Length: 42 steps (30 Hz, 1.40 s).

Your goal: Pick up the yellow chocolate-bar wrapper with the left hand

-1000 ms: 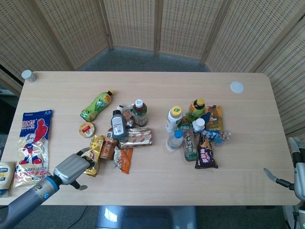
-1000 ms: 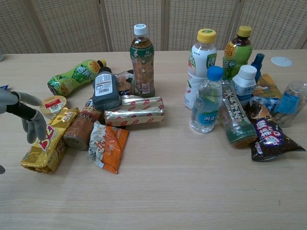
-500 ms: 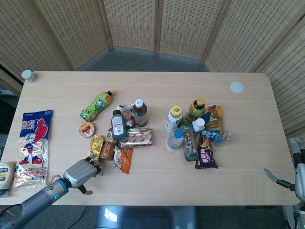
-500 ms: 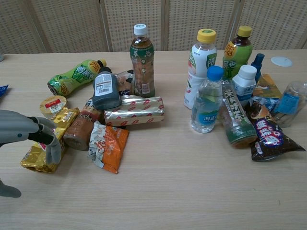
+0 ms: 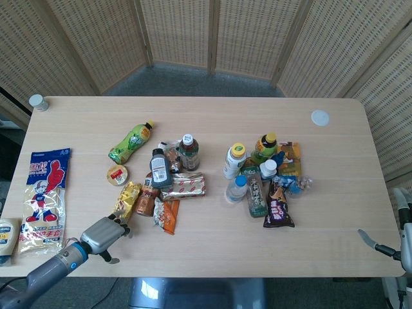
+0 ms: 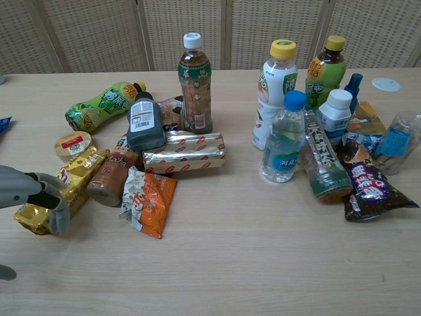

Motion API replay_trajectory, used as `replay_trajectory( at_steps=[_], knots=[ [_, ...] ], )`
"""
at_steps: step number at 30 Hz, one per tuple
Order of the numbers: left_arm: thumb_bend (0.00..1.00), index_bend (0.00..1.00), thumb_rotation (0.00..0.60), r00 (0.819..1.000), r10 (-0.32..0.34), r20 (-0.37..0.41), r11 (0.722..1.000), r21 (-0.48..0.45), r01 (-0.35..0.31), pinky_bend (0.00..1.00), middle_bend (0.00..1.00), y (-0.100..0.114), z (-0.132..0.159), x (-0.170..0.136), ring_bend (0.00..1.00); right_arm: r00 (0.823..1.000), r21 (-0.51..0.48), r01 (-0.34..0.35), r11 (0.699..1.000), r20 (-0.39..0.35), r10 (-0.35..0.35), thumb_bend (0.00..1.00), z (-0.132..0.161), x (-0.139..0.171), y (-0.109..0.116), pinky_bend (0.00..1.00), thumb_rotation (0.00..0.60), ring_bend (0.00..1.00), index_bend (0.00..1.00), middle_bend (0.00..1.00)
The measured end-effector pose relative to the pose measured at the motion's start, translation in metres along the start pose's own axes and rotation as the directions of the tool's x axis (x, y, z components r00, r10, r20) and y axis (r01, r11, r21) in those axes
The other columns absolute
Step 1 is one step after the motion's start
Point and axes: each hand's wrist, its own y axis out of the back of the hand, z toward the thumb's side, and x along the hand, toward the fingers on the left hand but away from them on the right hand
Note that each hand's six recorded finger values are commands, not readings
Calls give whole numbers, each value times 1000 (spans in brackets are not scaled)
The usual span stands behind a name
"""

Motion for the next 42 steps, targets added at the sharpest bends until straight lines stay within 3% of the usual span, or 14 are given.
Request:
replay_trajectory(
  at_steps=[8,14,20,23,26,30,34,38,42],
  knots=[
    [211,317,502,993,21,-114,999,-40,-25,0,364,1,-40,-20,192,1000,-4,3,1000,-4,-3,148,3,1,1,0,320,0,0,0],
    [210,308,495,974,42,-221,996,-73,-59,0,363,4,-78,-41,191,1000,-5,7,1000,-9,-7,148,6,1,2,0,320,0,0,0],
    [209,132,481,952,126,-278,975,-143,-171,0,303,17,-95,-57,158,1000,-7,11,1000,-20,-11,147,10,0,4,0,323,0,0,0],
    [210,126,481,953,156,-261,964,-170,-205,0,304,21,-91,-61,179,1000,-7,10,1000,-23,-10,148,11,0,3,0,324,0,0,0],
    [209,170,485,965,158,-209,962,-188,-198,0,318,21,-80,-59,238,1000,-9,10,1000,-22,-10,147,11,0,3,0,323,0,0,0],
    [209,176,486,988,115,-108,977,-169,-132,0,324,14,-57,-49,245,1000,-10,10,1000,-18,-10,148,9,1,3,0,320,0,0,0],
    [210,174,487,996,70,-49,989,-128,-76,0,323,5,-39,-36,238,1000,-9,14,1000,-9,-14,149,5,3,5,0,320,0,0,0],
    [210,170,487,999,37,-24,997,-65,-38,0,323,-5,-29,-26,222,1000,-8,19,1000,3,-19,149,0,6,8,0,321,0,0,0],
    [210,161,484,998,25,-55,999,-40,-27,0,322,-10,-33,-21,220,1000,-9,20,1000,7,-19,148,-2,7,8,0,323,0,0,0]
  ],
)
